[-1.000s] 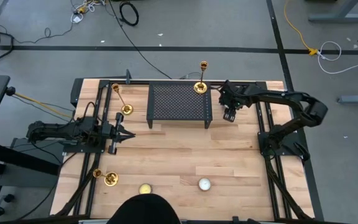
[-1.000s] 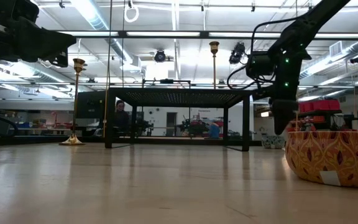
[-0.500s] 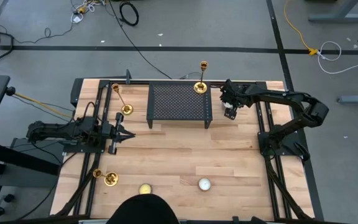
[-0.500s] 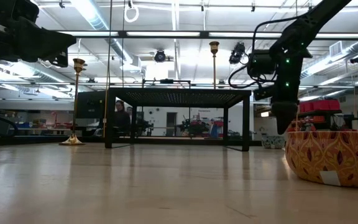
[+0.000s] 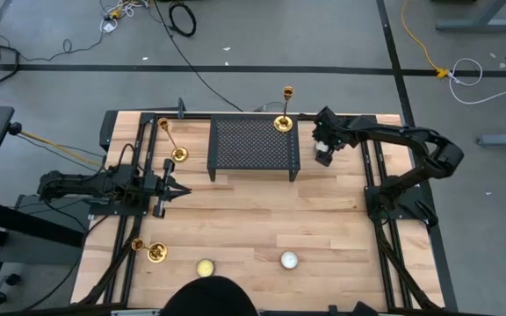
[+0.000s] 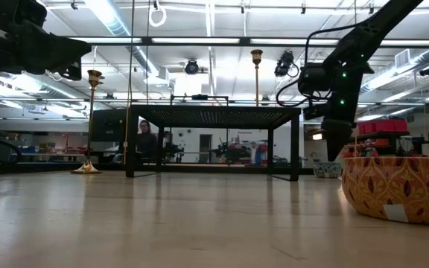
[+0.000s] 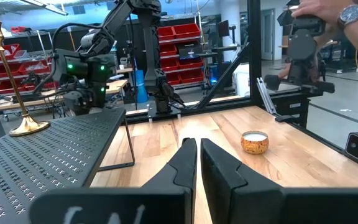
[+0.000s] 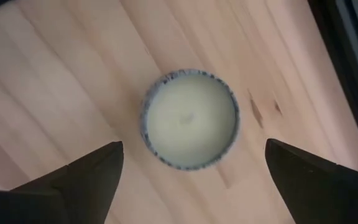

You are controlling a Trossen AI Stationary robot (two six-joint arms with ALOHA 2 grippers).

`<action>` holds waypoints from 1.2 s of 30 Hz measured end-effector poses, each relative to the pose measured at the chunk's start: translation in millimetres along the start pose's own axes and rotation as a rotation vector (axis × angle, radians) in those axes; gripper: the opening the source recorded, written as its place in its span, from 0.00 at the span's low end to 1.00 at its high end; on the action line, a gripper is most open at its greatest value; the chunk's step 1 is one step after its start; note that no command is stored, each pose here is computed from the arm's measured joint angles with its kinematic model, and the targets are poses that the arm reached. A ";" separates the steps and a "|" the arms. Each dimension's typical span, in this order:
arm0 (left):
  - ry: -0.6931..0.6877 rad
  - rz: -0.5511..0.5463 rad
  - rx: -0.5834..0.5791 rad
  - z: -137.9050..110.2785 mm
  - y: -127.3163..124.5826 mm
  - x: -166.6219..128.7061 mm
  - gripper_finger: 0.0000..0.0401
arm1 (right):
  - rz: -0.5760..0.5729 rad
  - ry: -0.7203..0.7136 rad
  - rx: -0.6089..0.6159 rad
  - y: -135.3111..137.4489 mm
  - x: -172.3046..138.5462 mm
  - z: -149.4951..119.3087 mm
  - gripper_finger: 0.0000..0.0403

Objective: Pick & Place candle stick holders
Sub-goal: Put the blue scented candle on the shelf

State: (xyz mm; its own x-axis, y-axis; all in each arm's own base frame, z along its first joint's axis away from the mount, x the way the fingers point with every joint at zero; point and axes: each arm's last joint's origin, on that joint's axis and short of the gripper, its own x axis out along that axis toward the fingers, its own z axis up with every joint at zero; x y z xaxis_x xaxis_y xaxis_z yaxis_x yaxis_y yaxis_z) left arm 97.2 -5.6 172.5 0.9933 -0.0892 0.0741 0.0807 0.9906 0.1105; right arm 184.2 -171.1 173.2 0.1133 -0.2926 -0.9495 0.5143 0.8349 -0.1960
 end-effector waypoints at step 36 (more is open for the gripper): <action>0.000 0.000 0.000 0.1 0.0 0.0 0.06 | 0.009 0.032 0.005 1.7 33.8 8.7 0.83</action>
State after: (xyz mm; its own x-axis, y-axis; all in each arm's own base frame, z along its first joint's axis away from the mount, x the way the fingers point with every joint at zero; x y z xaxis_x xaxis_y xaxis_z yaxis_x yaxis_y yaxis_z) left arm 97.2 -5.5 172.5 0.9933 -0.0890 0.0741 0.0806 0.9906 0.1103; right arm 196.3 -183.7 142.9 0.0909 -0.2703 -0.9585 0.5173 0.8353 -0.1864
